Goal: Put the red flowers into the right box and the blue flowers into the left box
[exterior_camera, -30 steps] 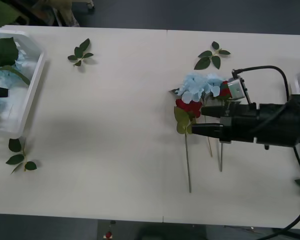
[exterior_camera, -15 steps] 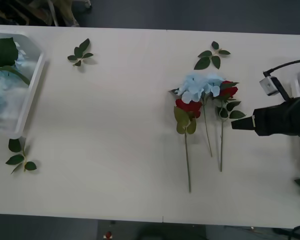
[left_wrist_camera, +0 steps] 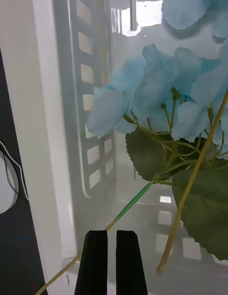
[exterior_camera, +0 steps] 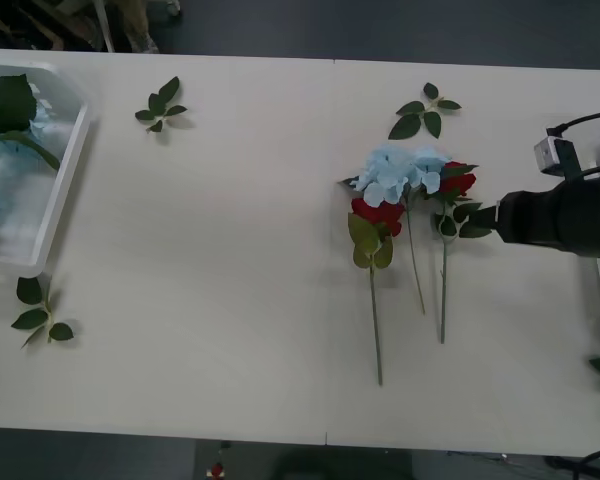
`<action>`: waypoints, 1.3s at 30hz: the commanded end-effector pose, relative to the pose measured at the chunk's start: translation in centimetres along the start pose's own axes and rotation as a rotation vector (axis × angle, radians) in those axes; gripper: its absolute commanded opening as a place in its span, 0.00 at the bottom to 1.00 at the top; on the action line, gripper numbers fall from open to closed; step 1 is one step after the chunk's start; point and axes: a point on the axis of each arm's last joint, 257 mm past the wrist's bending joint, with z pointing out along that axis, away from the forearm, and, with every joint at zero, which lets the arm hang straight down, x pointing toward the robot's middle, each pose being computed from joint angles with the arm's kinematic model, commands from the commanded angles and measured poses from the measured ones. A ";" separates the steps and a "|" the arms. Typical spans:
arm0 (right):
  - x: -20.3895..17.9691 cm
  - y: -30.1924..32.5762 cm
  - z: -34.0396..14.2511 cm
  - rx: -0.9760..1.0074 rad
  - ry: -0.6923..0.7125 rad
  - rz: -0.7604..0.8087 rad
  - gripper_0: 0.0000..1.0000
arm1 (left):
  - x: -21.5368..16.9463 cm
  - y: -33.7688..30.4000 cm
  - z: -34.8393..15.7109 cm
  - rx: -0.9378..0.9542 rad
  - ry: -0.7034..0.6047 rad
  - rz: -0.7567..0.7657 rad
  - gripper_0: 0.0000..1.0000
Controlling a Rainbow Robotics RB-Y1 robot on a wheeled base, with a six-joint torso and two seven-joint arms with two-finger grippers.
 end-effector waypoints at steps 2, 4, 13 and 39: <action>-2.3 -0.5 -0.3 0.097 -0.072 0.030 1.00 | -0.7 1.8 -0.9 -0.041 -0.025 -0.043 0.64; -2.5 -0.6 -0.1 0.116 -0.087 0.051 1.00 | -0.7 1.7 -0.9 -0.038 -0.025 -0.044 0.89; -3.3 -1.1 1.3 0.193 -0.152 0.060 1.00 | -2.9 -1.6 -5.0 0.129 -0.027 -0.045 1.00; -3.2 -2.8 7.9 0.158 -0.251 0.037 1.00 | -5.6 -45.2 -18.7 0.999 -0.506 0.526 1.00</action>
